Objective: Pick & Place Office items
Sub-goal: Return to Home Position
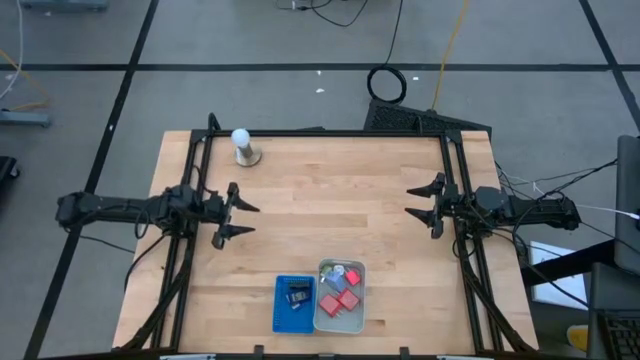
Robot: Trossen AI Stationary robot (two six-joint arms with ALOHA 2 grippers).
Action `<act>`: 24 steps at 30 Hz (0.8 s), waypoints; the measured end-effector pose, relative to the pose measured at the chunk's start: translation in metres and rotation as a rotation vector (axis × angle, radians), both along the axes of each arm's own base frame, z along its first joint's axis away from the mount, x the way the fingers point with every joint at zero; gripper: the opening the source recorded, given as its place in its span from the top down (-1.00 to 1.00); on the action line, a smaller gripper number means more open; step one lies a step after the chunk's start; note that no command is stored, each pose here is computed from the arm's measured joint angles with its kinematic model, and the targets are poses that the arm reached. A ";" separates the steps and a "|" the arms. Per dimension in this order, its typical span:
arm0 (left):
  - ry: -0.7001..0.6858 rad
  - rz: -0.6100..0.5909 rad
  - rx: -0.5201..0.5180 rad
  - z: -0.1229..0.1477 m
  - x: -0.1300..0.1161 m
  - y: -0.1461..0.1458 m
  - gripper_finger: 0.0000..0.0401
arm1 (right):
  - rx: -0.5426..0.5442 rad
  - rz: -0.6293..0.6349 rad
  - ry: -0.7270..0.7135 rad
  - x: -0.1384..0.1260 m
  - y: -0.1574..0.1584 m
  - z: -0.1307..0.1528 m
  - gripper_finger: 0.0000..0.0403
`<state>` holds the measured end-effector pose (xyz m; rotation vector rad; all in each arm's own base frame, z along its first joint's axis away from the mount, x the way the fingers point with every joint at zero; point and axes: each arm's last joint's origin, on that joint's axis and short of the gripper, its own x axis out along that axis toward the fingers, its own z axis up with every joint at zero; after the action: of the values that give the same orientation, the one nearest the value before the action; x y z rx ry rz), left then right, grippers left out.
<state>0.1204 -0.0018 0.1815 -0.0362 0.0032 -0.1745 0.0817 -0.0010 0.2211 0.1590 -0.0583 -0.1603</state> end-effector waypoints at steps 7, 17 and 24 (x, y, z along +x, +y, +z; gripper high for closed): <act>-0.022 -0.018 -0.020 -0.009 -0.007 0.000 -0.33 | 0.000 0.000 0.000 0.000 0.000 0.000 -0.32; -0.043 -0.049 -0.018 -0.007 -0.014 -0.001 -0.33 | 0.000 0.000 0.000 0.000 0.000 0.000 -0.32; -0.094 -0.049 -0.008 -0.003 -0.018 -0.002 -0.33 | 0.000 0.000 0.000 0.000 0.000 0.000 -0.32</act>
<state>0.1021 -0.0035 0.1781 -0.0359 -0.0900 -0.2254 0.0817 -0.0011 0.2211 0.1590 -0.0583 -0.1606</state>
